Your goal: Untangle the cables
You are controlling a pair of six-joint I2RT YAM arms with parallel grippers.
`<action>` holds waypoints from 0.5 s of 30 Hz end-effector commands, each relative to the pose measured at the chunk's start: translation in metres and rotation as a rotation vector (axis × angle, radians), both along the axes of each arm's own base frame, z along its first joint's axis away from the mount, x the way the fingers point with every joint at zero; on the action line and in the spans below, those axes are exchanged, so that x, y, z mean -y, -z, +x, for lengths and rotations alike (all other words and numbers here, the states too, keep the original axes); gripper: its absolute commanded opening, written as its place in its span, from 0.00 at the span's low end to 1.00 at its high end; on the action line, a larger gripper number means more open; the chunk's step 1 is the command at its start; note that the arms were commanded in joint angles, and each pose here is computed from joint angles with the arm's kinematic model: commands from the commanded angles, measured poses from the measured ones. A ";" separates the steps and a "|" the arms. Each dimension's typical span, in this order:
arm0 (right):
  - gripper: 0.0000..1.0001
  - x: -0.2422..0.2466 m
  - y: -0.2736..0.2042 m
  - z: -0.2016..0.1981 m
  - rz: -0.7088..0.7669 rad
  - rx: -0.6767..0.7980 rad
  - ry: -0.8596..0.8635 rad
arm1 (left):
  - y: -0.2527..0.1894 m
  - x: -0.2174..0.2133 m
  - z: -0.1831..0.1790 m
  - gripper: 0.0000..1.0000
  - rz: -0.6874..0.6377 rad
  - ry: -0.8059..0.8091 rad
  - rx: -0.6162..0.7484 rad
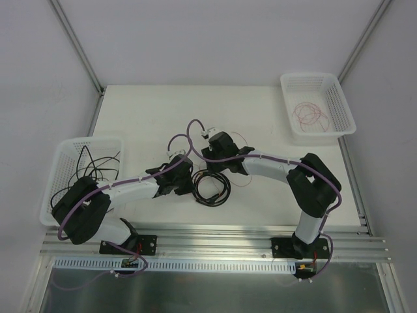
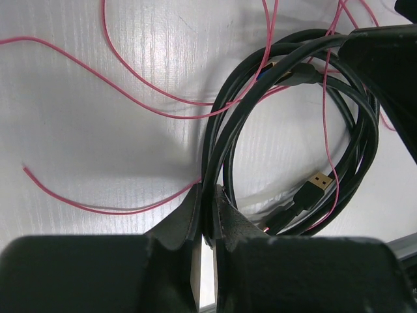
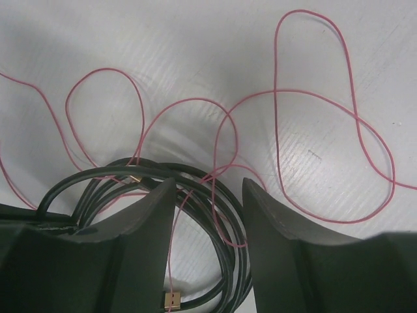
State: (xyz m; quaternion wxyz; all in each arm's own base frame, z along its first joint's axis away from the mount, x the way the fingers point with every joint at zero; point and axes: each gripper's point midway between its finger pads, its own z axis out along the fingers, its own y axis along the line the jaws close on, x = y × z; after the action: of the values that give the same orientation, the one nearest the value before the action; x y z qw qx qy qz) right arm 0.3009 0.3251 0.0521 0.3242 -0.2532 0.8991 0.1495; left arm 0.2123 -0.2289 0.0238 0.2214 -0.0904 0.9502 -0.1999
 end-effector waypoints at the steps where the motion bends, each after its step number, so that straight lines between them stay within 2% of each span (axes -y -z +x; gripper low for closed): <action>1: 0.48 0.006 -0.010 0.004 0.002 0.032 0.002 | 0.001 -0.006 -0.007 0.00 0.040 0.040 0.005; 9: 0.44 0.017 0.000 -0.012 -0.033 -0.003 -0.045 | 0.000 -0.009 -0.008 0.00 0.052 0.043 0.007; 12: 0.37 0.019 0.000 -0.011 -0.035 -0.001 -0.044 | -0.001 -0.009 -0.007 0.00 0.055 0.046 0.009; 15: 0.25 0.020 -0.002 -0.010 -0.030 0.000 -0.039 | 0.000 -0.011 -0.007 0.00 0.062 0.047 0.008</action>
State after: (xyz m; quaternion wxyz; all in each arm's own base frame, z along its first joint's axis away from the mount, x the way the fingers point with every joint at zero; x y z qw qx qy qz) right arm 0.2865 0.3054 0.0325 0.2962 -0.2758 0.9050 0.1311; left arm 0.2098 -0.2259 0.0239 0.2210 -0.0789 0.9525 -0.1942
